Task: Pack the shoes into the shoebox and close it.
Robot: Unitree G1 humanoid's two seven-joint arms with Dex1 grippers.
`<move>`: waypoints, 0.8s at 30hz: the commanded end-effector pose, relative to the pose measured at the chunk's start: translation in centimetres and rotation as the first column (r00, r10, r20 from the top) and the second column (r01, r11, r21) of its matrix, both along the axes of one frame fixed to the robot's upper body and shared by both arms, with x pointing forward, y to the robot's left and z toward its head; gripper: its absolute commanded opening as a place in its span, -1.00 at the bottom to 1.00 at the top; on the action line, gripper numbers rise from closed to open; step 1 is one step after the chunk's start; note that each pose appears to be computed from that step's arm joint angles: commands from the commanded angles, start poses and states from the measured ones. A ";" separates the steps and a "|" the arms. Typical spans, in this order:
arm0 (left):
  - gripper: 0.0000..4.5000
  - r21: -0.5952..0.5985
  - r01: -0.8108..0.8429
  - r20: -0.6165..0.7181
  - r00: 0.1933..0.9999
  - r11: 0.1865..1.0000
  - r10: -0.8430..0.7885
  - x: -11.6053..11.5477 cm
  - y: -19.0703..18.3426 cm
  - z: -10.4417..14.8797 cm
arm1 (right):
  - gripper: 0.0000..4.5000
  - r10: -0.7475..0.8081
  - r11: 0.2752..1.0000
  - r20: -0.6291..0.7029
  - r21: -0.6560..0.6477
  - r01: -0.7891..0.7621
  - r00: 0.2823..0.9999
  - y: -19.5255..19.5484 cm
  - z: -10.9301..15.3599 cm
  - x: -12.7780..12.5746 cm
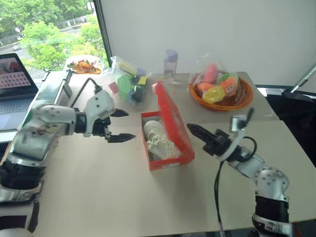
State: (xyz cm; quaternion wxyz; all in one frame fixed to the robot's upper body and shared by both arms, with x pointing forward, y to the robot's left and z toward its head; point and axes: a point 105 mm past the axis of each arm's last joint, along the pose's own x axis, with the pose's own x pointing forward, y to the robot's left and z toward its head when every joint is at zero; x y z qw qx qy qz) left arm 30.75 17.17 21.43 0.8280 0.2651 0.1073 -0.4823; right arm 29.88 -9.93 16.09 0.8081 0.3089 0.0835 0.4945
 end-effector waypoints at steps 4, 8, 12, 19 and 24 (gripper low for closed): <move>1.00 -0.010 -0.052 0.049 0.997 0.999 0.052 -1.4 0.8 1.1 | -0.97 0.122 0.974 0.024 -0.194 -0.115 0.992 3.4 -0.7 2.1; 1.00 -0.034 -0.092 0.041 0.995 0.995 0.094 -2.3 0.9 0.5 | -0.97 0.221 0.896 0.007 -0.397 -0.200 0.975 6.7 -3.2 3.7; 1.00 -0.064 -0.148 0.064 0.986 0.987 0.152 -2.6 1.2 0.7 | -0.97 0.284 0.774 -0.068 -0.573 -0.271 0.956 8.4 -7.7 3.7; 1.00 -0.077 -0.217 0.061 0.973 0.973 0.222 -3.8 1.7 0.2 | -0.97 0.448 0.393 -0.011 -0.896 -0.208 0.894 6.6 -12.5 3.9; 1.00 -0.107 -0.262 0.043 0.962 0.959 0.268 -4.4 1.8 -0.3 | -0.97 0.511 0.378 0.023 -0.904 -0.200 0.860 6.2 -10.9 4.1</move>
